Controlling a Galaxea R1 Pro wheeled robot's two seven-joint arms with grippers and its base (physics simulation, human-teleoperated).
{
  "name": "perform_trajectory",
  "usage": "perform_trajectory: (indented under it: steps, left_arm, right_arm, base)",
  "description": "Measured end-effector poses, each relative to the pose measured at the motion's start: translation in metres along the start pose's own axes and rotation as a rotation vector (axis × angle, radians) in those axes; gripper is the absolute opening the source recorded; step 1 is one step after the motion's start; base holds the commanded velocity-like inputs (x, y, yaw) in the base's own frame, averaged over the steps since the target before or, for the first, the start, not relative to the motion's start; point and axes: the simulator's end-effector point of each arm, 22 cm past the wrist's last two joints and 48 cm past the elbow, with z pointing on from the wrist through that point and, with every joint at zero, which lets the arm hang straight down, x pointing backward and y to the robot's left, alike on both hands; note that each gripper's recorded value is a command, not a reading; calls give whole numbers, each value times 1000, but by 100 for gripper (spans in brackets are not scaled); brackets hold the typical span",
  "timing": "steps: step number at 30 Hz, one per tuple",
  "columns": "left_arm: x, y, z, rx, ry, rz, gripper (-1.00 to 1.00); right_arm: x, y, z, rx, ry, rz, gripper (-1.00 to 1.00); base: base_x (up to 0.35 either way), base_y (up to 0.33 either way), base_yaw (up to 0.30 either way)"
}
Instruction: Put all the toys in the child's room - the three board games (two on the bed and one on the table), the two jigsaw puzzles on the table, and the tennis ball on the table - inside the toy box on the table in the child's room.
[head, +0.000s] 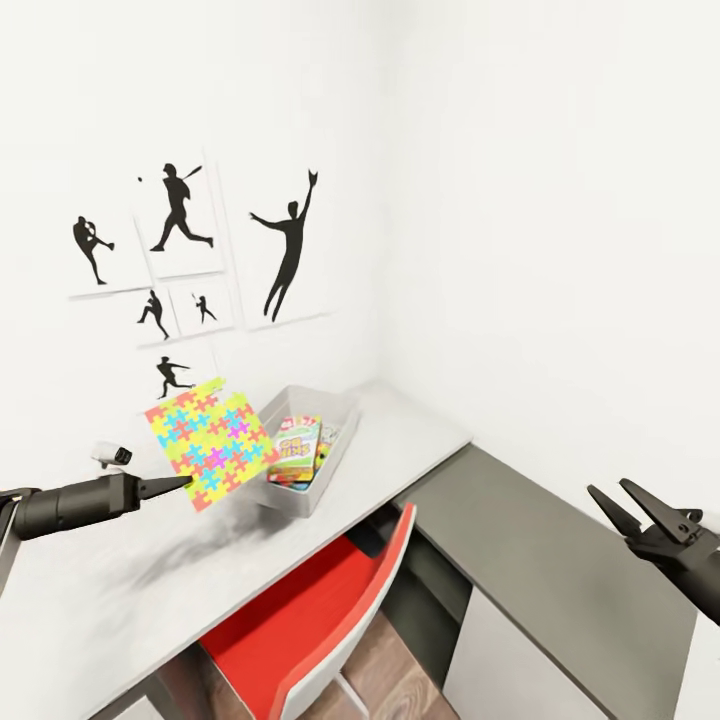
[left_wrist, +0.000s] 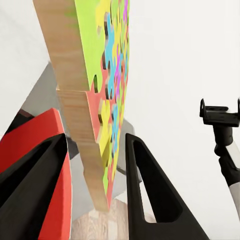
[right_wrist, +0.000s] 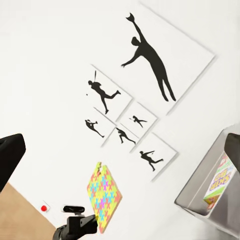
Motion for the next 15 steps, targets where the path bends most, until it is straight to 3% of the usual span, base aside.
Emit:
perform_trajectory:
  steps: [7, 15]
  left_arm:
    - [-1, -4, -1, 3, -3, 8, -100]
    - [-2, -5, -1, 4, -4, 11, -100]
  right_arm:
    - [-1, 3, 0, -6, -2, -4, 100]
    - [-1, 5, 0, -9, -2, -5, 100]
  base:
    - [37, 21, -114]
    - [162, 36, -24]
